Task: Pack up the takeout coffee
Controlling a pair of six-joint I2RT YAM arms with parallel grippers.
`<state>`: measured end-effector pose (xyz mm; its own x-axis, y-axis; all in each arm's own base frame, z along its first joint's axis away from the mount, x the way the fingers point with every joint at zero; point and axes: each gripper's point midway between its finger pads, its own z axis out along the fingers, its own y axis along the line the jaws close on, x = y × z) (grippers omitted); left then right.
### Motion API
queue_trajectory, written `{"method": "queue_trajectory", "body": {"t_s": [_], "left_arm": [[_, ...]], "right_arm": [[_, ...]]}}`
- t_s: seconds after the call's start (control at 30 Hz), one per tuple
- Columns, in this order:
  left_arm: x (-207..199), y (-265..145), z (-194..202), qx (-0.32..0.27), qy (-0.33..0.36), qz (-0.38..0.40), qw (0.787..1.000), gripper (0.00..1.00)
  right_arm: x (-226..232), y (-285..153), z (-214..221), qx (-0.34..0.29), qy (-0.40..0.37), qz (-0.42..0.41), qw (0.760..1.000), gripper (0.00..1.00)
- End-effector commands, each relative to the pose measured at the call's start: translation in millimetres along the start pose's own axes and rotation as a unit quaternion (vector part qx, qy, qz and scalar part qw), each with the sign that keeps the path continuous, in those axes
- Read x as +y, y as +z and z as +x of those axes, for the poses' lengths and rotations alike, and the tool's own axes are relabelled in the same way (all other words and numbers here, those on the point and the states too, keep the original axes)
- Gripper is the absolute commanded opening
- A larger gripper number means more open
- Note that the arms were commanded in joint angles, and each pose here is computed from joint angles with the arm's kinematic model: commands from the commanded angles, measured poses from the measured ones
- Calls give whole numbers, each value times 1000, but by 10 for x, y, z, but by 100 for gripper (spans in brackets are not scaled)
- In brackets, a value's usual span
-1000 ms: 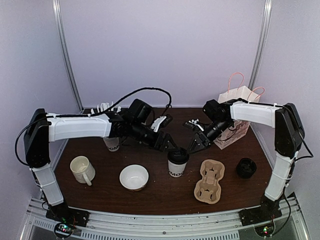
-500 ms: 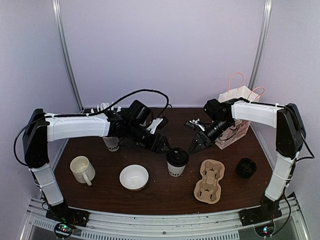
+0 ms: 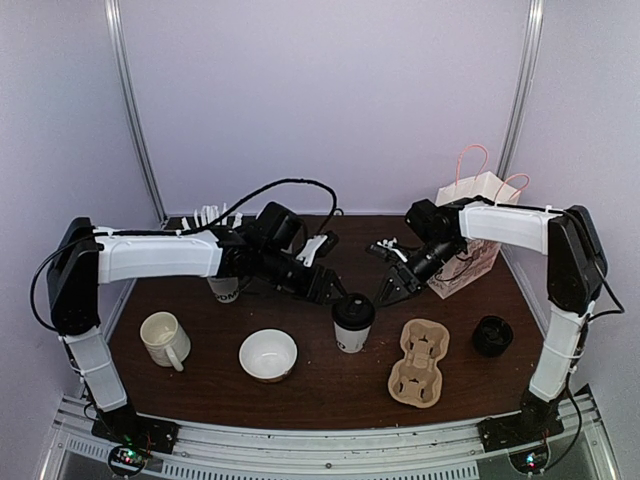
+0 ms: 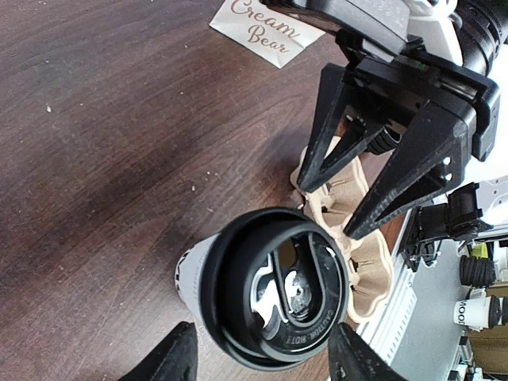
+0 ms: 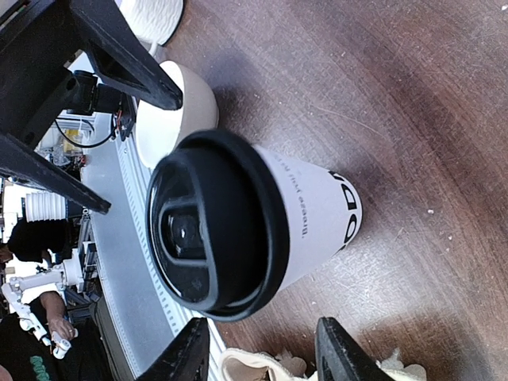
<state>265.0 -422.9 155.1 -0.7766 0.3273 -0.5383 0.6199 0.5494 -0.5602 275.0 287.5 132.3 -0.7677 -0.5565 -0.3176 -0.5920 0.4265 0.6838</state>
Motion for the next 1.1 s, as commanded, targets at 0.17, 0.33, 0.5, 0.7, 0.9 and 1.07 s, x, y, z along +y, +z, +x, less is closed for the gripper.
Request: {"method": "queue_trajectory", "body": {"t_s": [0.17, 0.33, 0.5, 0.7, 0.9, 1.07], "left_arm": [[40, 73, -42, -3, -5, 5, 1000, 56], [72, -3, -103, -16, 14, -18, 1000, 64], [73, -5, -262, -18, 54, -34, 998, 66], [7, 139, -404, -15, 73, -2, 997, 62], [-68, 194, -304, 3, 71, 34, 997, 57], [-87, 112, -235, 1, 63, 38, 997, 55]], "right_arm": [[5, 25, -69, -3, 3, -21, 1000, 46], [36, -7, -37, -2, -7, -17, 1000, 53], [-41, -14, -21, 0, -10, 11, 1000, 53], [-122, 19, -82, 7, -2, 18, 1000, 48], [-197, 29, -218, 3, -2, 28, 1000, 47], [-301, 71, -336, 2, 3, 36, 999, 46]]}}
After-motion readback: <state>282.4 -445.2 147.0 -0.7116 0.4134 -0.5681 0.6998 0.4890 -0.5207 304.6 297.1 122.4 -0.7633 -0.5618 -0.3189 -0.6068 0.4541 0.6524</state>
